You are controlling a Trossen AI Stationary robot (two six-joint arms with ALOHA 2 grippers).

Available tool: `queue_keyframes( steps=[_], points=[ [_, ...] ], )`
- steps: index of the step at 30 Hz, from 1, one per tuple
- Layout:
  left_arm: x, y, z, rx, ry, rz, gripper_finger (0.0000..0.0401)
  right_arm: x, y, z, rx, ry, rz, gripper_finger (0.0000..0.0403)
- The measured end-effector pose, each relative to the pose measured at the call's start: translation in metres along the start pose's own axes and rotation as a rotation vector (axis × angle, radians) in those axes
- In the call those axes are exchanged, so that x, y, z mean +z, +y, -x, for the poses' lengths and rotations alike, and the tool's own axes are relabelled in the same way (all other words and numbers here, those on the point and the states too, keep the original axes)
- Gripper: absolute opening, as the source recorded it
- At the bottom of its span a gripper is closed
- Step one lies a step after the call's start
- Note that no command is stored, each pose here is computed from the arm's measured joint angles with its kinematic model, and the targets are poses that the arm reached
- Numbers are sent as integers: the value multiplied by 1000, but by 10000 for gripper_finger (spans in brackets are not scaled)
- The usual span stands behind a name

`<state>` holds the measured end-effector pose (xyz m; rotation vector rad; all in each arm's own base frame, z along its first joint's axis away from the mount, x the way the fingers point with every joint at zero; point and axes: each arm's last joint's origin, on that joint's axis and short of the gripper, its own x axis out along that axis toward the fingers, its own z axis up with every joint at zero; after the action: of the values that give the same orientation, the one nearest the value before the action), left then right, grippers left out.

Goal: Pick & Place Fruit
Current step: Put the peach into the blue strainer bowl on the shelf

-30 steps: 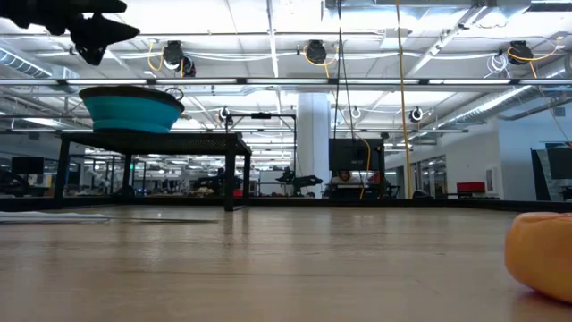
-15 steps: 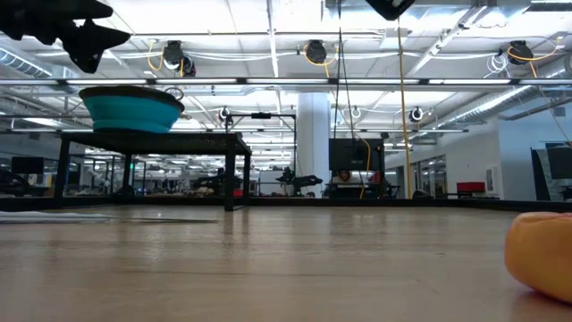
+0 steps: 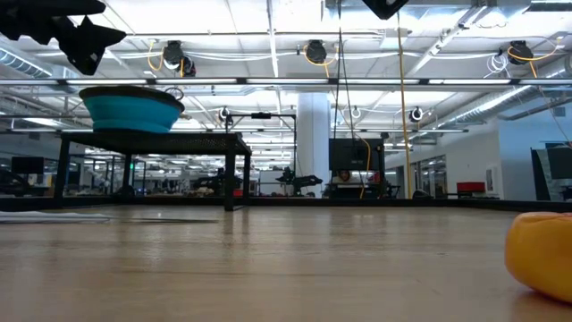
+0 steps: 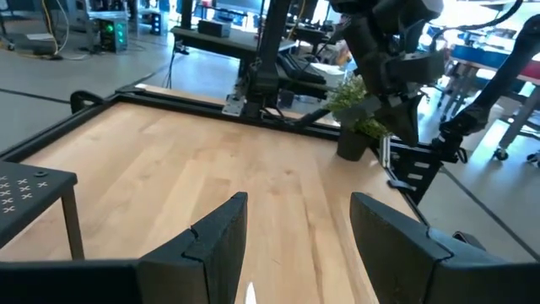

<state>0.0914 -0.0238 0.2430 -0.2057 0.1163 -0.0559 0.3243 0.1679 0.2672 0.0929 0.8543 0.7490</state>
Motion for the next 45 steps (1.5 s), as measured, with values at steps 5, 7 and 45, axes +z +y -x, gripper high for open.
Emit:
queue_keyframes(
  steps=[5, 7, 45],
  points=[
    [0, 0, 0, 1, 1, 0, 211, 0, 2, -1, 0, -5, 6, 0],
    [0, 0, 0, 1, 1, 0, 211, 0, 2, -1, 0, -5, 7, 0],
    [-65, 6, -22, -138, 37, -75, 212, -15, -2, -47, -78, 85, 124, 159]
  ],
)
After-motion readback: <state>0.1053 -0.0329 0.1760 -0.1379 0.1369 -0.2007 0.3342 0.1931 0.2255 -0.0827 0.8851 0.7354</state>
